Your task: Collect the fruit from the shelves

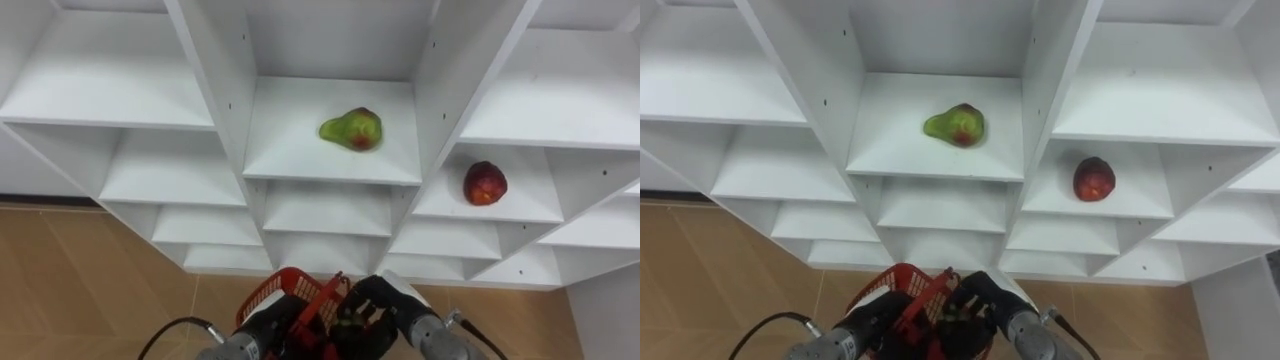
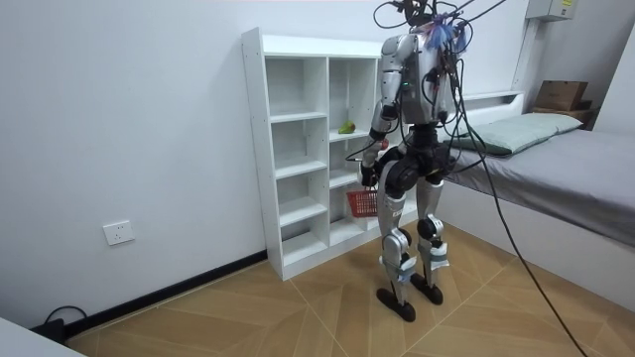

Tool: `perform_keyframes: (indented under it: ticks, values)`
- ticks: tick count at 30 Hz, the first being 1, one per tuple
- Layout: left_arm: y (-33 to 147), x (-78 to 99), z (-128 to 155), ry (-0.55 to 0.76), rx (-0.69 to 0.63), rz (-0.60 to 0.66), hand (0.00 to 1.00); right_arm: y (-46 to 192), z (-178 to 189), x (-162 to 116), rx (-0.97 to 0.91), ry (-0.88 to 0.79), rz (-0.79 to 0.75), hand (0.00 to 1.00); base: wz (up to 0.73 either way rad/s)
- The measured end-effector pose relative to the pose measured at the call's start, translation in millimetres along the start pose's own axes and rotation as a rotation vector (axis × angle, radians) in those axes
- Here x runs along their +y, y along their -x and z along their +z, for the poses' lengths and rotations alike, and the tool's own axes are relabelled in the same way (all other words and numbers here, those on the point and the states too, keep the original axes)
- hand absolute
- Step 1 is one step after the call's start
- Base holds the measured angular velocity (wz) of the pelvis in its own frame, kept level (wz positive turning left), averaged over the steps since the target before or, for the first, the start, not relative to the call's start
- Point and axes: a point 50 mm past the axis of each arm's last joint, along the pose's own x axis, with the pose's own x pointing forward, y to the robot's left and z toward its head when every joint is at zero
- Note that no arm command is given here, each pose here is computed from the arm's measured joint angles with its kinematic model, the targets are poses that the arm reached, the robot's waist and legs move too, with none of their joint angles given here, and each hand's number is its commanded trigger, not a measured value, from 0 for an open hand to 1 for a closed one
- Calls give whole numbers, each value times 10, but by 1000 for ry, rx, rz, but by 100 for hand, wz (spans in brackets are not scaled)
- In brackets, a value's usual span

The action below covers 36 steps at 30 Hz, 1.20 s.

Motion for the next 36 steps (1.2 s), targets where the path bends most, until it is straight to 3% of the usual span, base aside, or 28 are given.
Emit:
perform_keyframes:
  ticks: [36]
  values:
    - [-3, -40, 4, -12, -6, -16, 100, 6, -28, 14, 1, -1, 1, 0, 0]
